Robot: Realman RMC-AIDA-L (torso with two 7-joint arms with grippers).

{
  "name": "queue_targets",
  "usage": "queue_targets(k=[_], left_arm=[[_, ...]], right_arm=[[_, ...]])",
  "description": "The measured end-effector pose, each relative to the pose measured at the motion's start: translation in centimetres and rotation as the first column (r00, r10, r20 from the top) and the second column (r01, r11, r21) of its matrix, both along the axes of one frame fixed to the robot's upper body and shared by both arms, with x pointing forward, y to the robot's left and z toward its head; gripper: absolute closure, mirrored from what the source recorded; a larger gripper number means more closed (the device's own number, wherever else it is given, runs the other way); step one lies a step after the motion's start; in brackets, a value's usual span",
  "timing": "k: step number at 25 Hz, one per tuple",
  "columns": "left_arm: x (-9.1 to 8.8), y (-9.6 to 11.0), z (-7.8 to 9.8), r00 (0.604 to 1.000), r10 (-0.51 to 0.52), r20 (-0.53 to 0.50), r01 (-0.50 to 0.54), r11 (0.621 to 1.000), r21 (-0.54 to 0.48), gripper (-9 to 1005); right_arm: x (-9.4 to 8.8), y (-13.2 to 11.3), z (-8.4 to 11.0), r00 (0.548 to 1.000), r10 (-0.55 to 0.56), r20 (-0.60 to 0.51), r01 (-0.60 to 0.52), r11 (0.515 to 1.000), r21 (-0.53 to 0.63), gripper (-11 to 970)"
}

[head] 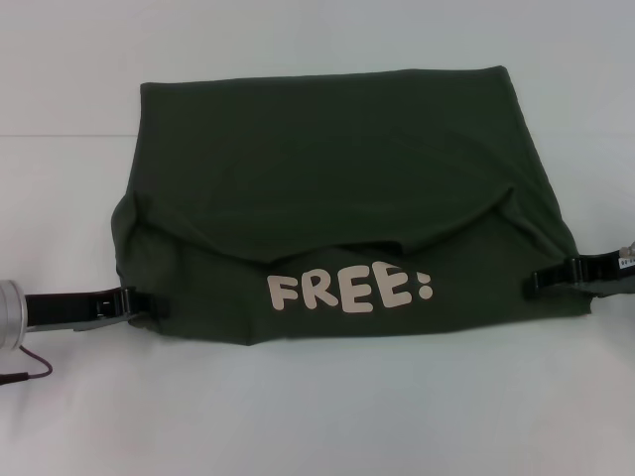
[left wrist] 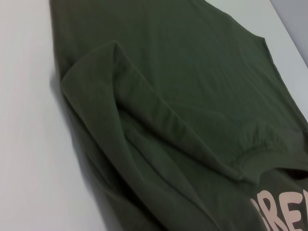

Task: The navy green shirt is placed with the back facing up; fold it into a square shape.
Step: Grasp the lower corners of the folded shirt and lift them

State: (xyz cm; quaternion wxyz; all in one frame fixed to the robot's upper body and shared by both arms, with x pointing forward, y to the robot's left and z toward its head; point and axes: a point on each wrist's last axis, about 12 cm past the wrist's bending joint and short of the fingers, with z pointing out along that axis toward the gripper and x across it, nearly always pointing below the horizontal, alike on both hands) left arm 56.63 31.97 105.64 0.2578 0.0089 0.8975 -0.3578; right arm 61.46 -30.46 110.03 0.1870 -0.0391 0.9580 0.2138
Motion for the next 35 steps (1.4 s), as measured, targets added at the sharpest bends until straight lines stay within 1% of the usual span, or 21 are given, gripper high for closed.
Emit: queue_targets(k=[6, 17, 22, 27, 33, 35], left_arm=[[-0.01, -0.08, -0.03, 1.0, 0.001, -0.001, -0.001, 1.0, -0.003, 942], [-0.03, -0.09, -0.04, 1.0, 0.005, 0.0, -0.005, 1.0, -0.007, 943], [0.04, -0.08, 0.02, 1.0, 0.005, 0.001, -0.005, 1.0, -0.008, 943], [0.08, 0.02, 0.09, 1.0, 0.007, 0.003, -0.007, 1.0, -0.007, 943], [0.01, 0.02, 0.39, 1.0, -0.019, -0.004, 0.019, 1.0, -0.016, 943], [-0.11, 0.01, 0.6, 0.999, -0.043, -0.013, 0.043, 0.999, -0.023, 943]], right_arm=[[0.15, 0.24, 0.23, 1.0, 0.002, 0.01, -0.002, 1.0, 0.017, 218], [0.17, 0.18, 0.35, 0.999, 0.035, 0.03, -0.035, 0.999, 0.0, 333], [0.2, 0.21, 0.38, 0.999, 0.038, 0.031, -0.038, 0.999, -0.004, 567], [0.17, -0.04, 0.44, 0.999, 0.037, 0.031, -0.037, 0.999, -0.004, 773], [-0.32, -0.03, 0.56, 0.996, 0.086, 0.023, -0.086, 0.996, 0.022, 925], [-0.69, 0.03, 0.58, 0.994, 0.113, 0.014, -0.113, 0.993, 0.041, 926]])
